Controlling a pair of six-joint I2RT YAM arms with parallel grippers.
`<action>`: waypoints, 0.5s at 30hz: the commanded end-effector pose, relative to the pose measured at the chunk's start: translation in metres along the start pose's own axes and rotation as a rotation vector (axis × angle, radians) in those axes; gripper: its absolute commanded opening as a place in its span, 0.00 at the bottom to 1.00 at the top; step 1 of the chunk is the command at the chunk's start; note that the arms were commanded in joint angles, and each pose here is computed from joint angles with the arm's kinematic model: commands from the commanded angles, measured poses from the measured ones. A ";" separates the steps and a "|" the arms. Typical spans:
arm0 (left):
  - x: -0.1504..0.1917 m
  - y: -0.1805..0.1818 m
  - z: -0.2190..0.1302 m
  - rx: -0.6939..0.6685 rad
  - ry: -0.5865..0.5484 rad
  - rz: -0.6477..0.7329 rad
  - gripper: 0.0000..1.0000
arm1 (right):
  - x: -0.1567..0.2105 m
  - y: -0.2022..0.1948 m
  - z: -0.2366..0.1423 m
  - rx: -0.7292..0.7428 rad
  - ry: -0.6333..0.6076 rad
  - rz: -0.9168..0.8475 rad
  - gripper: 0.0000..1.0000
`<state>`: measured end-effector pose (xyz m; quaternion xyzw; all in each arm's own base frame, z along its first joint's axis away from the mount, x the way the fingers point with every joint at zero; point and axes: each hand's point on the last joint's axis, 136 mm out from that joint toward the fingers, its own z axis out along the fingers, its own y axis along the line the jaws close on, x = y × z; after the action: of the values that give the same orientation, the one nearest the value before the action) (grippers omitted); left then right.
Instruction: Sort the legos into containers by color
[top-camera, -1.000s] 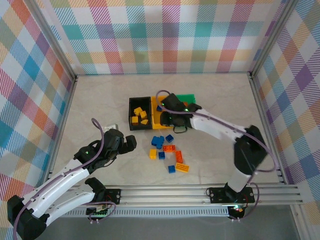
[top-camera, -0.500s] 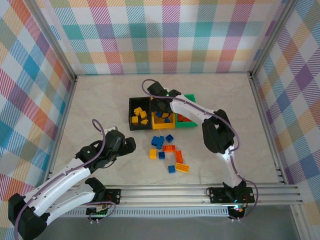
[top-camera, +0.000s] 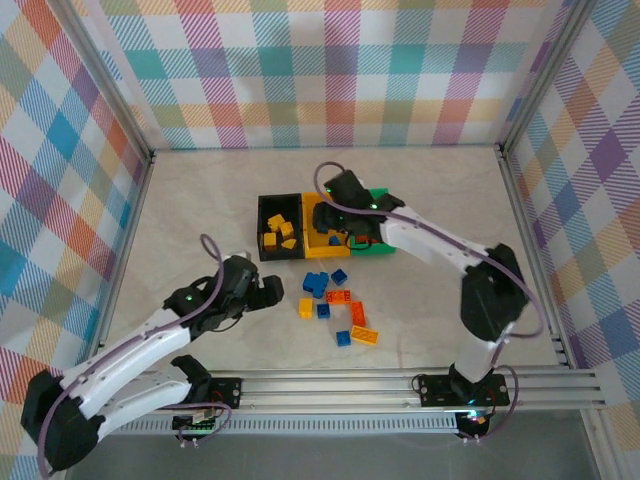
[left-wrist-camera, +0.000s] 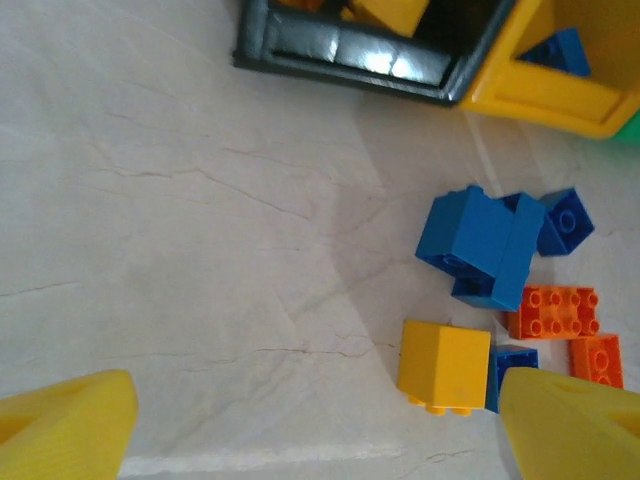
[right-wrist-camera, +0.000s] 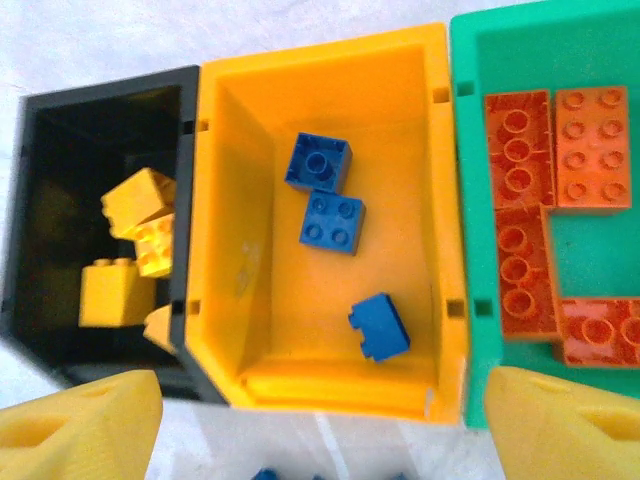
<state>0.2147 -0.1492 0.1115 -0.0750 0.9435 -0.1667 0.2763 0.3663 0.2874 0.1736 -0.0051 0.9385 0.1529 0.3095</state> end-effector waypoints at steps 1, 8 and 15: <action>0.014 -0.034 0.015 0.092 0.069 0.097 0.90 | 0.026 -0.009 -0.009 -0.039 0.029 0.031 0.85; 0.042 -0.074 0.041 0.088 0.149 0.321 0.88 | 0.069 -0.043 -0.024 -0.019 0.078 0.047 0.85; 0.050 -0.072 0.069 0.010 0.179 0.369 0.72 | 0.083 -0.056 -0.030 -0.008 0.079 0.063 0.86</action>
<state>0.2074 -0.2413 0.0567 0.1022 0.9649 -0.1307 0.2034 0.2889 0.2300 0.1220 0.0080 0.9559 0.1466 0.2544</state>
